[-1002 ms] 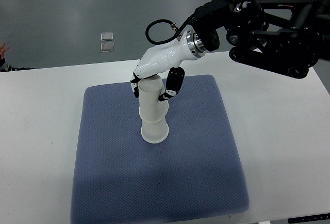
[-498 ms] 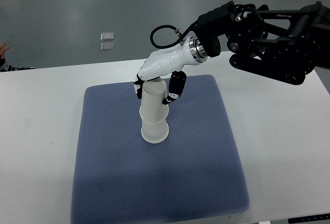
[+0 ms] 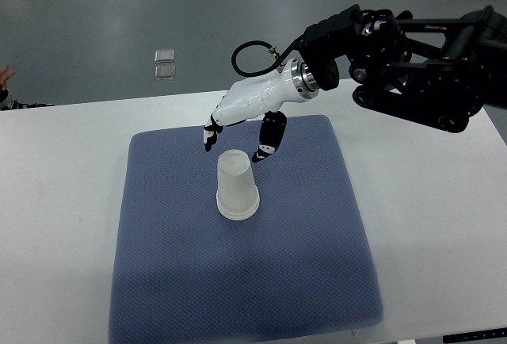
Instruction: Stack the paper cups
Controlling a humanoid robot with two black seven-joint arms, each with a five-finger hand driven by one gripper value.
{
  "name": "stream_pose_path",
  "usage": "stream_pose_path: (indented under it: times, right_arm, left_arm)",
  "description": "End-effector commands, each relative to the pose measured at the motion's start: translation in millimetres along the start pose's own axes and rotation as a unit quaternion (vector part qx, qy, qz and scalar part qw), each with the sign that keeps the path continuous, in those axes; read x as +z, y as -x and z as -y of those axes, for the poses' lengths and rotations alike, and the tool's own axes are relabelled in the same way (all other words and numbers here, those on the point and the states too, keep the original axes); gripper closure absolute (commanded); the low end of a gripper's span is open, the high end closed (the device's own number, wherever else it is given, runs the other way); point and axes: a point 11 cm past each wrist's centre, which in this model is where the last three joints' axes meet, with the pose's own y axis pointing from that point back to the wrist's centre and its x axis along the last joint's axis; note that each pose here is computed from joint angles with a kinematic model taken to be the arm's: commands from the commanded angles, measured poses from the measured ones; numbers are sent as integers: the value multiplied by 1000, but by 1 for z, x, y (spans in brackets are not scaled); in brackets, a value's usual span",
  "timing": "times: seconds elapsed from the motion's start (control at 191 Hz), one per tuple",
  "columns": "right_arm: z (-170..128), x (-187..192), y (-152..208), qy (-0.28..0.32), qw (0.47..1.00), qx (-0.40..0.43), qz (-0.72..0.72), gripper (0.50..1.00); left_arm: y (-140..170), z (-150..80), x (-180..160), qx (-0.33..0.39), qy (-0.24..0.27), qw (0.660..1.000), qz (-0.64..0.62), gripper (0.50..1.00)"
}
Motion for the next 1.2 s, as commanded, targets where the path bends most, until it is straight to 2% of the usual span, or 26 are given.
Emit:
stream_pose_path:
  times: [0.0,0.037,0.163,0.199,0.373,0.567,0.887,1.196]
  right_arm:
    - [-1,1,-1,2,1000,2,1,687]
    - [-3,4,-1,5,1000,4,2,658]
    - [-7,18,3,19,999,23,21,628]
    - [-10,27,4,27,998,35,36,605]
    - [-26,61,0,52,986,95,123,605]
    - [-53,103,3,65,939,194,275,603]
    - [-89,158,31,94,798,377,460,603]
    - [-109,188,73,86,595,506,619,603]
  left_arm:
    - [0,0,1,0,0,1000,0,500]
    - [0,0,0,0,0,1000,0,500]
    - [0,0,0,0,0,1000,0,500]
    - [0,0,0,0,0,1000,0,500]
    - [0,0,0,0,0,1000,0,500]
    - [0,0,0,0,0,1000,0,500]
    - [0,0,0,0,-1,1000,0,500]
    - [0,0,1,0,1,1000,0,500]
